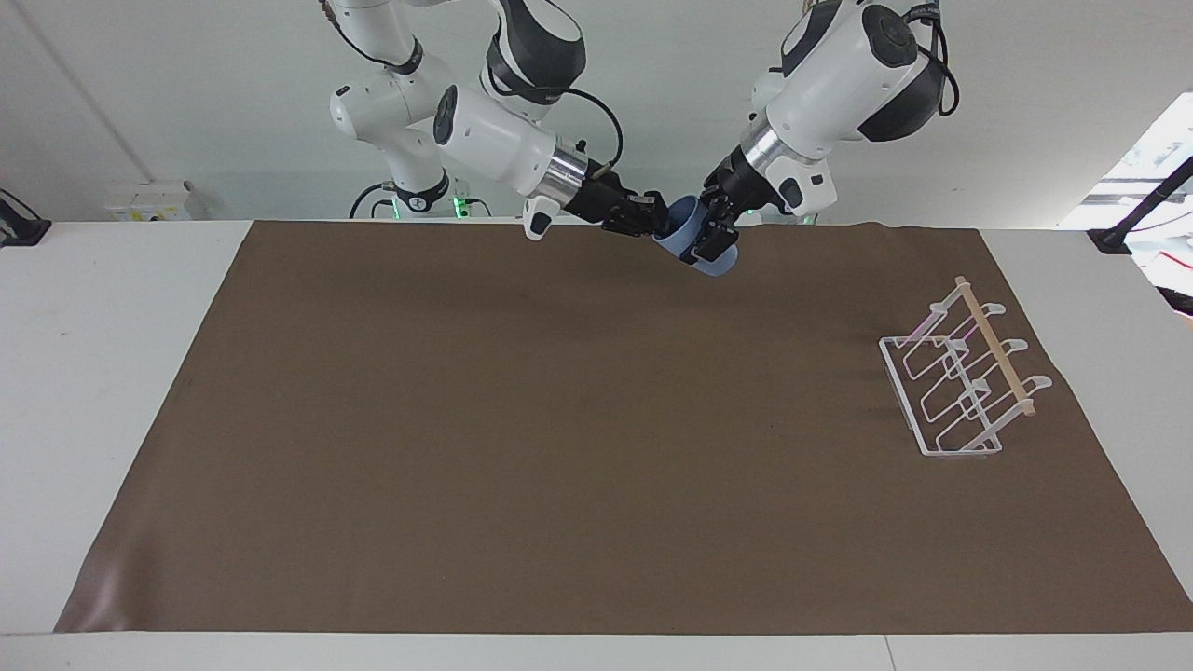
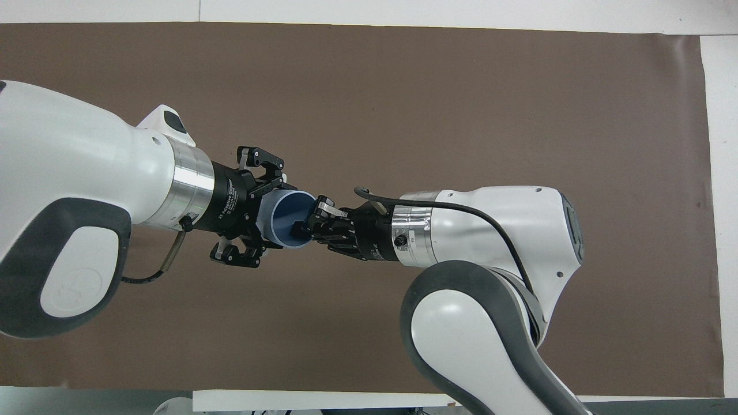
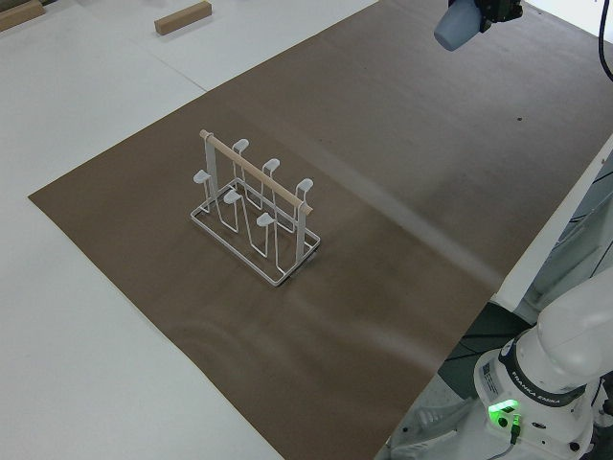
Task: Hang cup on cup holder
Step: 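Grasp the cup's base with the left gripper, then release the cup with the right gripper while the left gripper withdraws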
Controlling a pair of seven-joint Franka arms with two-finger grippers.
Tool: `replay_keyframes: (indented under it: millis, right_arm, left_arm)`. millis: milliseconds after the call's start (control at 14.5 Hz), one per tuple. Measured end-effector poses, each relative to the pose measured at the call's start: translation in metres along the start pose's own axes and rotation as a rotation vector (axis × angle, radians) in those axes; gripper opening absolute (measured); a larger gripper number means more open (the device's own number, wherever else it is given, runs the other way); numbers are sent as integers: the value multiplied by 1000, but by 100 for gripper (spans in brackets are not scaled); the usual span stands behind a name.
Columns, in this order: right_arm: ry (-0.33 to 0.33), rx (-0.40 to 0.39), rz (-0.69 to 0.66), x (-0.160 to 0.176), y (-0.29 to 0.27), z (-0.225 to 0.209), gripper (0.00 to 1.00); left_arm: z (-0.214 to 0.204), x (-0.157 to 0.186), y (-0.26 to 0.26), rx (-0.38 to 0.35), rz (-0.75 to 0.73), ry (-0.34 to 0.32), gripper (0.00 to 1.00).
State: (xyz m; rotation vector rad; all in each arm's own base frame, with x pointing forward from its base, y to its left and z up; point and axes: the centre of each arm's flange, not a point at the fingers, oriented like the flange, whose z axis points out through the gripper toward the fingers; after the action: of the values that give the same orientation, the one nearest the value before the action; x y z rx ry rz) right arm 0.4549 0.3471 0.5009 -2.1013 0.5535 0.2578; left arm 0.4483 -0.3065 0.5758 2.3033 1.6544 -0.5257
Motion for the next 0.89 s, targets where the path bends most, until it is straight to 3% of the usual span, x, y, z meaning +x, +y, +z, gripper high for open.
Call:
replay_keyframes:
  millis: [138,206,412,550,756,894]
  right_arm:
    - [0,1,0,0,0,0,5]
    - [0,2,-2,-1,-2,0,10]
    - [14,17,-8,0,-7,-4,42]
    - [46,36,-3,7,-10,-13,65]
    - [110,55,-4,35,-7,-42,96]
    - [187,38,-25,67,1,-75,100]
  left_arm:
    - [0,0,0,0,1,-2,82]
    - [-1,1,0,0,7,-1,82]
    - [-4,12,1,1,40,84,82]
    - [-7,27,2,7,54,188,82]
    - [-20,65,8,9,130,420,82]
    - [-30,96,13,30,185,583,82]
